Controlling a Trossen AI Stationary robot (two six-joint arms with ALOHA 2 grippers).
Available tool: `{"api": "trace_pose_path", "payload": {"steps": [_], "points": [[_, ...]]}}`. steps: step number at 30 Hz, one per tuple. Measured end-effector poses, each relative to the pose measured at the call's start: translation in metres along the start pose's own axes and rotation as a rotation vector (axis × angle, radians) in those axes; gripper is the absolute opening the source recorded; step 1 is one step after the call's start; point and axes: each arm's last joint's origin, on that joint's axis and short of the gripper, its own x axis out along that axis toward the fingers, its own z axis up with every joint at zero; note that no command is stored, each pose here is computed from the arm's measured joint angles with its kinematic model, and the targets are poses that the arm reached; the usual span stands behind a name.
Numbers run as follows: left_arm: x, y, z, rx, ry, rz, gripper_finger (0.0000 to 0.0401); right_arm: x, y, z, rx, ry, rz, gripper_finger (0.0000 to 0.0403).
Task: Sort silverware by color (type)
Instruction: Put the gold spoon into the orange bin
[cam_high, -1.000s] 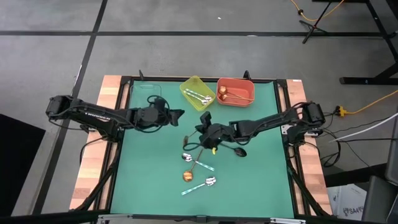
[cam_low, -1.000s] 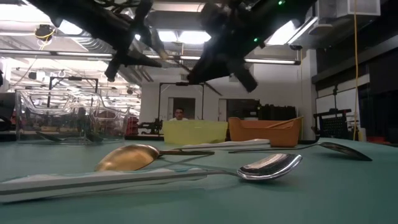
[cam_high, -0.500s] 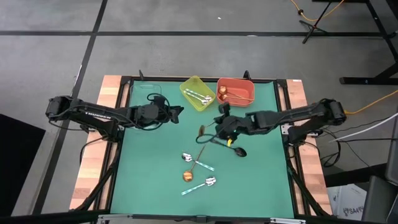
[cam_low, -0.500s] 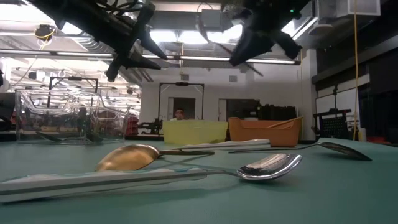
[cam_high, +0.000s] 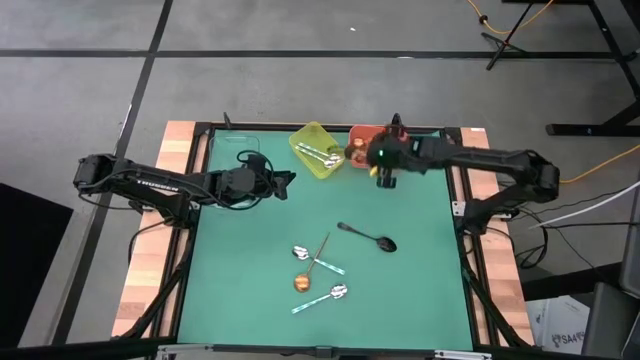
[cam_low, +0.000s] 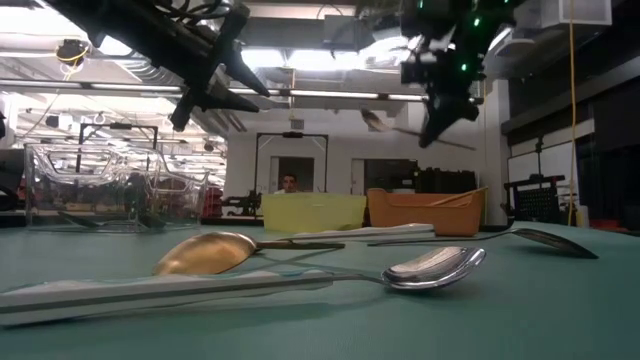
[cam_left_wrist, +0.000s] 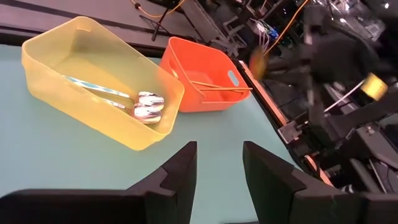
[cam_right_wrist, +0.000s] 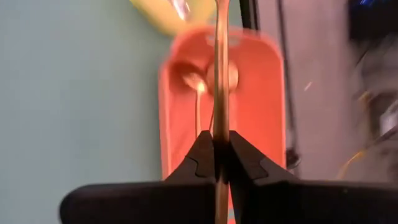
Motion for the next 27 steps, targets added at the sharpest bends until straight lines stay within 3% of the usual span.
{"api": "trace_pose_path", "payload": {"steps": [8,13,27], "points": [[0.000,0.000,0.000,0.014,0.000,0.000,0.0124,0.036,-0.044,-0.027,0.203,0.066,0.143,0.0003],[0.000,0.000,0.000,0.015,0.000,0.000,0.0124,0.060,-0.058,-0.038,0.267,0.114,0.165,0.0003],[0.000,0.000,0.000,0.015,0.000,0.001,0.0124,0.108,-0.058,-0.044,0.286,0.198,0.190,0.0003]]}}
